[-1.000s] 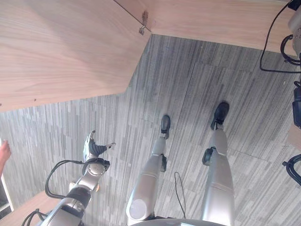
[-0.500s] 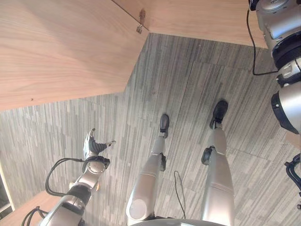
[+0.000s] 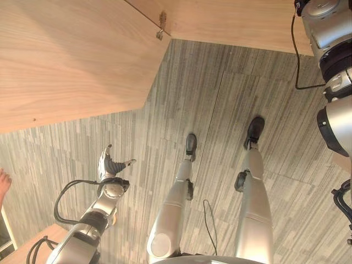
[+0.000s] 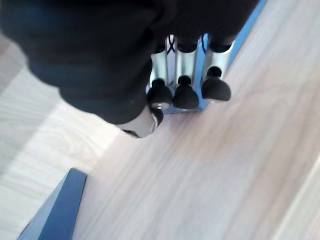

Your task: Put the empty folder in the office cabinet

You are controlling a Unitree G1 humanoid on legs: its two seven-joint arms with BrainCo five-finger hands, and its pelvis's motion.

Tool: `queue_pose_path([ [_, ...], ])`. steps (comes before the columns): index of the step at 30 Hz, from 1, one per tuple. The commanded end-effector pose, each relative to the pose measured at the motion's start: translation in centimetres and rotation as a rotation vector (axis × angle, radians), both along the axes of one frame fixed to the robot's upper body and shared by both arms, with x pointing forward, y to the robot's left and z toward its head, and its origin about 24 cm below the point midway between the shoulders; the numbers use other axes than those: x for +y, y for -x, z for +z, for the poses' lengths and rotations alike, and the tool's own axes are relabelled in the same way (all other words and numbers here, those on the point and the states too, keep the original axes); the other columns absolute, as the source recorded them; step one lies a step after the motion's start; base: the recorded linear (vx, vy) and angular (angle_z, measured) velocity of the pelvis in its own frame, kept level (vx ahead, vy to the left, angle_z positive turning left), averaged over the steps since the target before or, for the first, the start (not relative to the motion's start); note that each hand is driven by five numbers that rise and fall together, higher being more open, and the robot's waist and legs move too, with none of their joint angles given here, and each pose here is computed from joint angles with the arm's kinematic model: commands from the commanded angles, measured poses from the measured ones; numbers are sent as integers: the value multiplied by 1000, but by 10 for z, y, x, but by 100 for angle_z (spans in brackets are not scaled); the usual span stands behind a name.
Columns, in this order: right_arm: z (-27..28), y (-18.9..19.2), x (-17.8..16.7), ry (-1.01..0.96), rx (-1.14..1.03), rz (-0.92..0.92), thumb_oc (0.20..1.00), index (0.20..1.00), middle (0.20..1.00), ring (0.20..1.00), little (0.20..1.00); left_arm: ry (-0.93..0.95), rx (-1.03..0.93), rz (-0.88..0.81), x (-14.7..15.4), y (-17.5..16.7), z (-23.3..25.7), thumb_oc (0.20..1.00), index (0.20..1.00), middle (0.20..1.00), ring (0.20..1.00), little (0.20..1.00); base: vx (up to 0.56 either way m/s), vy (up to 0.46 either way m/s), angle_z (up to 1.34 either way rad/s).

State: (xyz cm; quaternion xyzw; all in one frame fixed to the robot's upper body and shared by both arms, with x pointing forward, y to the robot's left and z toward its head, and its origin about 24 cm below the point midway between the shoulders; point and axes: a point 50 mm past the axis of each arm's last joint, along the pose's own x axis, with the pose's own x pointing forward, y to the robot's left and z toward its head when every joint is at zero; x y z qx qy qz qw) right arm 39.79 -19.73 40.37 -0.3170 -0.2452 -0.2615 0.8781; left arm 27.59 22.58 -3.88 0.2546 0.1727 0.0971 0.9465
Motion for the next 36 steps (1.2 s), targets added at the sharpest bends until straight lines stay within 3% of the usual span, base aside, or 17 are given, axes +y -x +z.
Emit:
queue_pose_path([
  [1, 2, 2, -1, 66, -43, -98, 200, 200, 200, 200, 200, -122, 9, 65, 37, 9, 5, 1000, 1000, 1000, 1000, 1000, 70, 18, 2],
  [10, -5, 6, -33, -31, -34, -199, 200, 200, 200, 200, 200, -139, -31, 62, 29, -3, 13, 1000, 1000, 1000, 1000, 1000, 20, -2, 0],
  [16, -4, 7, -34, -14, -31, -208, 200, 200, 200, 200, 200, -137, -41, 60, 27, -5, 14, 1000, 1000, 1000, 1000, 1000, 0, 0, 0],
  [22, 7, 4, -2, 154, -39, -150, 200, 200, 200, 200, 200, -107, -71, 63, 28, -4, 17, 1000, 1000, 1000, 1000, 1000, 4, -5, 0],
  [25, 14, 4, 35, 368, -80, -133, 200, 200, 200, 200, 200, -104, -111, 50, 26, -9, 25, 1000, 1000, 1000, 1000, 1000, 0, 0, 0],
  [31, 17, 6, 50, 430, -111, -120, 200, 200, 200, 200, 200, -93, -195, 46, 24, -22, 43, 1000, 1000, 1000, 1000, 1000, -22, 9, 2],
  [36, 16, 4, 55, 361, -101, -93, 200, 200, 200, 200, 200, -65, -262, 79, 28, -32, 61, 1000, 1000, 1000, 1000, 1000, -46, 12, 13],
])
